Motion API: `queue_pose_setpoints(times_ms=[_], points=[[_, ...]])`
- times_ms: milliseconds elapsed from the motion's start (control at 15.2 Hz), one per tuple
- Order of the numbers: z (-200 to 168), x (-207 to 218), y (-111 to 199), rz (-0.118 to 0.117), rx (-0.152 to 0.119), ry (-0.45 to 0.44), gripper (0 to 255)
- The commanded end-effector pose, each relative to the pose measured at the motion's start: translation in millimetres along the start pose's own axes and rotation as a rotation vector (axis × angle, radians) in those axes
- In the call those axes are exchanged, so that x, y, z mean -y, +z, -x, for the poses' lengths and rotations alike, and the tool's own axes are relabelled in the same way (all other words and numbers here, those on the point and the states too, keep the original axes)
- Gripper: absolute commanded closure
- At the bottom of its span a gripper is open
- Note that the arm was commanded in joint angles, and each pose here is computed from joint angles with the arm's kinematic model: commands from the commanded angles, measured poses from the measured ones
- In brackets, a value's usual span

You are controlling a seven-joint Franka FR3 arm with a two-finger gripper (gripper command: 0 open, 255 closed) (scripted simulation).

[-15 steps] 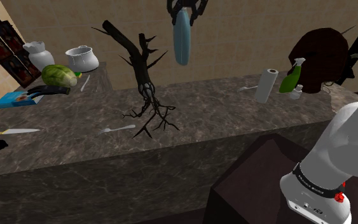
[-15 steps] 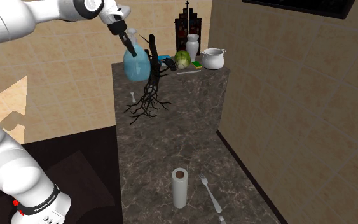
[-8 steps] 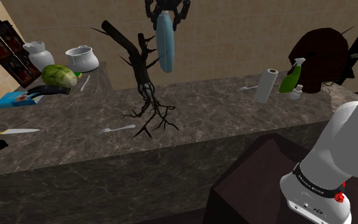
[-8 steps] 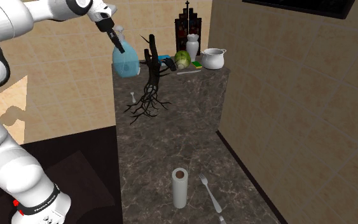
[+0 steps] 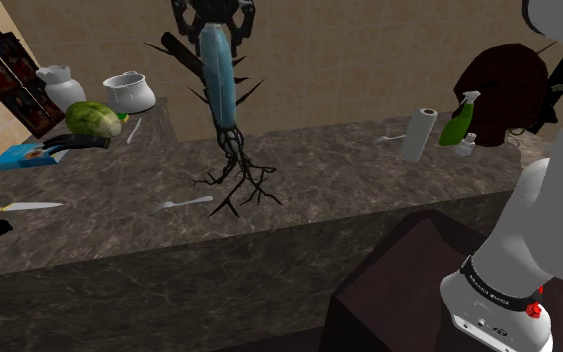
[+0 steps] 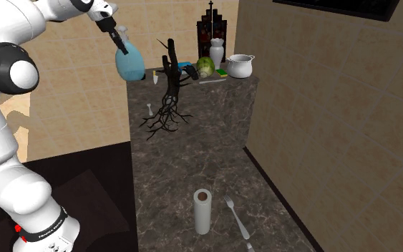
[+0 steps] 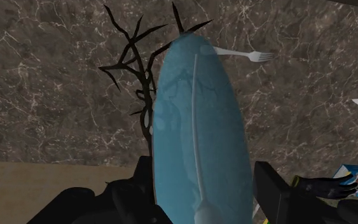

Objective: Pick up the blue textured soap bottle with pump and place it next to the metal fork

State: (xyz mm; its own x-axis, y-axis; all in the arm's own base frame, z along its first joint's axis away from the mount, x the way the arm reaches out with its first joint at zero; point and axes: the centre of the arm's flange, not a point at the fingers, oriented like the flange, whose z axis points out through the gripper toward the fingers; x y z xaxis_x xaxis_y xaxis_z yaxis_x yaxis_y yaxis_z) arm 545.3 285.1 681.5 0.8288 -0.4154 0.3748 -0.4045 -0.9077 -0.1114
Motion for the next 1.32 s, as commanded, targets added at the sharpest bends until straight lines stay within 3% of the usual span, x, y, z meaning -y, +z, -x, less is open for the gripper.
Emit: queue_pose_setpoints(times_ms=[0, 264, 1254], points=[[11.3, 22.9, -3.8, 0.0, -0.001, 0.002, 255], [32.7, 69.8, -7.0, 0.0, -0.001, 0.002, 255], [62.4, 61.0, 65.9, 0.0, -0.001, 0.002, 255]])
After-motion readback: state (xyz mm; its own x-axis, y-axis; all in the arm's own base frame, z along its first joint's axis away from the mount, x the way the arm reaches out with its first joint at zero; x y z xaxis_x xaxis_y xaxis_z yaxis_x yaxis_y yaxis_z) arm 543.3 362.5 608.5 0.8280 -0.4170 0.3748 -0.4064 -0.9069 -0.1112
